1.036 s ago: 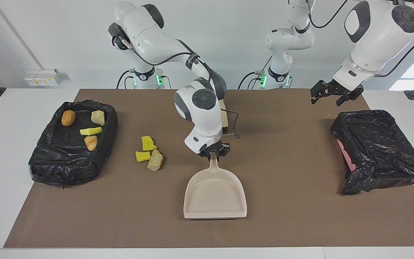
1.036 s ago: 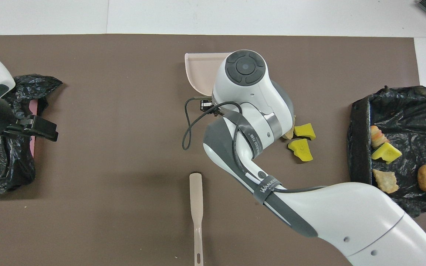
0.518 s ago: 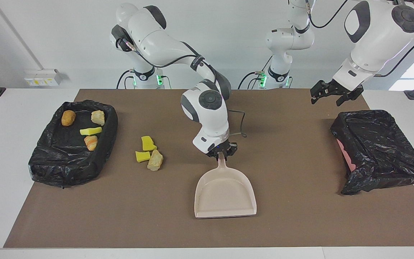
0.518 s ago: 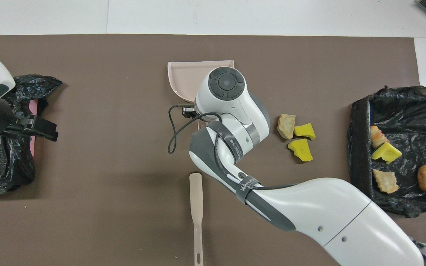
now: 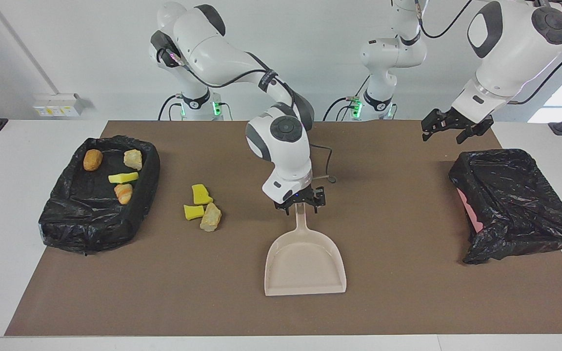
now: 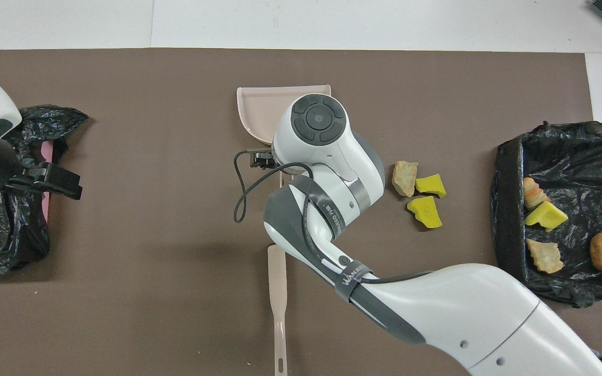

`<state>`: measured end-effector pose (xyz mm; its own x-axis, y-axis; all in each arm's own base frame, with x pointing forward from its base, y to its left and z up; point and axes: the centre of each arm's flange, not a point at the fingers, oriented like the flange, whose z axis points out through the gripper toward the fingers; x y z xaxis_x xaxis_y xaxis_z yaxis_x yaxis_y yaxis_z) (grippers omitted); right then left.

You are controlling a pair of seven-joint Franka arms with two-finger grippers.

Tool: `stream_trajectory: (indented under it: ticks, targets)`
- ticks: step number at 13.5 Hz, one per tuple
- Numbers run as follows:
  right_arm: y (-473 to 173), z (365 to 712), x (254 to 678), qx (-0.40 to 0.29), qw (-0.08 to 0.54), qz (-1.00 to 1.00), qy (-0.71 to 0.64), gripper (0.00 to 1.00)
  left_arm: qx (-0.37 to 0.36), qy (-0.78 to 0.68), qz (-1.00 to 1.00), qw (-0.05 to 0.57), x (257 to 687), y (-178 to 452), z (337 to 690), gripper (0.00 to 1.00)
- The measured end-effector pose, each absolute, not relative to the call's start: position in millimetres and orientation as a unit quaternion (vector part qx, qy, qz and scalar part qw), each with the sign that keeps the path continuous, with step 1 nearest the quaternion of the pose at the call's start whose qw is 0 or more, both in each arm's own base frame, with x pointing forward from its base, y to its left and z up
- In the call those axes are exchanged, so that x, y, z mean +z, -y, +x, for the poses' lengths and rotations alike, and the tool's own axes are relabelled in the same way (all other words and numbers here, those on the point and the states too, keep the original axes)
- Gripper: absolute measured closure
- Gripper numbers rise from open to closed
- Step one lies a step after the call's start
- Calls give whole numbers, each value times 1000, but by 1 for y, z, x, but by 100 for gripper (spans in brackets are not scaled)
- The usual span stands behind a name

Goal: Sweep and dump trash in bin
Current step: 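Grasp the dustpan with the left gripper while the right gripper grasps the brush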

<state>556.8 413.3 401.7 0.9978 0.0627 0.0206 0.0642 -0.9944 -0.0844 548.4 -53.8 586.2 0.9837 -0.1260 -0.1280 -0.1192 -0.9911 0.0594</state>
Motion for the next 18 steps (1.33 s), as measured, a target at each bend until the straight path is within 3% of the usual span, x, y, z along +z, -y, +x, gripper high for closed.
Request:
stream_trajectory:
  ticks: [4,9,14,18]
  targets:
    - [-426,453,427,28,44,-997,50,0,-65,54,996,25,586,45,549,0]
    - [-424,336,405,81,37,-994,56,0,-12,78,997,26,585,65,562,0]
    - [-419,280,364,78,46,-994,54,0,28,133,990,43,541,150,583,0]
    - [-414,274,340,64,54,-995,49,0,39,140,988,57,477,218,603,0]
